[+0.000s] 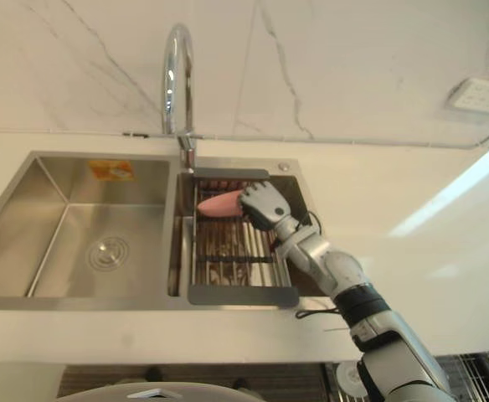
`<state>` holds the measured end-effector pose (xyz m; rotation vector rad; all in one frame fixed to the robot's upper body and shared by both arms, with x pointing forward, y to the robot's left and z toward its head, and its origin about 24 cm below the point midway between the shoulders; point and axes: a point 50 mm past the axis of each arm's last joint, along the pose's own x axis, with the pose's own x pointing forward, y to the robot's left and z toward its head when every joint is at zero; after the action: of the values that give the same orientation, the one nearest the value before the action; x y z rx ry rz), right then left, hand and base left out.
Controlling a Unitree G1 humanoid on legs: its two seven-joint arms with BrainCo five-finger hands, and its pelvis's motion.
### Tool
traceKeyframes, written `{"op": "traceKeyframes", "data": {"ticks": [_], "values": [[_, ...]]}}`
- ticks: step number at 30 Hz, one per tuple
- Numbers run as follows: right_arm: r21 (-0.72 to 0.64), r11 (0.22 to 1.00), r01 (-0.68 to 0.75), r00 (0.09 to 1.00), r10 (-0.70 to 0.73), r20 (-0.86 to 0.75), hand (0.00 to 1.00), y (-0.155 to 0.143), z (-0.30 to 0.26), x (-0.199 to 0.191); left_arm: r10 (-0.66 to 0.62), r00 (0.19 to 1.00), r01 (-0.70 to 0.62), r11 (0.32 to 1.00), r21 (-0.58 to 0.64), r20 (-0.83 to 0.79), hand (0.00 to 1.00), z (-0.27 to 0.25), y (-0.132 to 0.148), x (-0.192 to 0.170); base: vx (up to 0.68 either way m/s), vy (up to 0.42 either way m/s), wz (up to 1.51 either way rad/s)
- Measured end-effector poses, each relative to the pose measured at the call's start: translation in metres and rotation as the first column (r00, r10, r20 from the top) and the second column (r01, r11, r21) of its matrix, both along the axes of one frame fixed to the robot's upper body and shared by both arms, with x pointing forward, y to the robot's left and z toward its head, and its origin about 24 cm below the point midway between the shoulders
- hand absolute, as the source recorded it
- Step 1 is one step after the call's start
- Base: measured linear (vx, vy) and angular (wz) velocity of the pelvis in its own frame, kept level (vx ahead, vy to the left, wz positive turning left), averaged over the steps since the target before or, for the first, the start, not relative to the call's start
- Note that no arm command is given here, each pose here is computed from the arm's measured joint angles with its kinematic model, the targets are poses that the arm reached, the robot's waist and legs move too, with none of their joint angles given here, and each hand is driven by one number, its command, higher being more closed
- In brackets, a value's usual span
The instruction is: Walk over to the sink, pick up the cup, carry it to the dishwasher, place the cup inside the dishwasher, then close the dishwasher door
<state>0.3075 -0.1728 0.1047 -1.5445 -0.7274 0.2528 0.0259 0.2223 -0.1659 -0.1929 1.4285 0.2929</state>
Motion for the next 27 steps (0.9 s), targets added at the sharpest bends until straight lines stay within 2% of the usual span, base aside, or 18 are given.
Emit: {"op": "traceKeyframes", "data": {"ticks": [7,11,19,20,27], "values": [[-0.012,1.0,-0.025,0.998,0.026,0.062,1.0,0.002,0.018,-0.001,0.004,1.0,-0.004,1.0,-0.004,-0.003,0.0,0.0,-0.002,-0.002,0.0,0.0,0.0],[-0.004,1.0,0.005,0.998,-0.005,0.07,1.0,-0.004,0.025,0.001,0.006,1.0,-0.006,1.0,-0.002,-0.005,0.0,-0.001,-0.002,-0.004,0.0,0.0,-0.03],[0.008,0.999,0.035,0.994,-0.034,-0.102,1.0,-0.006,0.021,0.004,0.006,1.0,-0.006,1.0,-0.002,-0.006,0.0,-0.001,-0.002,-0.005,-0.01,-0.002,-0.07],[0.006,0.999,0.035,0.992,-0.034,-0.118,0.0,-0.006,0.021,0.004,0.006,1.0,-0.006,1.0,-0.002,-0.006,0.0,-0.001,-0.002,-0.005,0.0,0.0,0.0],[0.111,0.992,0.06,0.968,-0.031,-0.247,0.0,-0.003,0.011,0.004,0.021,1.0,-0.021,1.0,-0.005,-0.005,0.0,-0.001,-0.003,-0.005,0.0,0.0,0.0]]}}
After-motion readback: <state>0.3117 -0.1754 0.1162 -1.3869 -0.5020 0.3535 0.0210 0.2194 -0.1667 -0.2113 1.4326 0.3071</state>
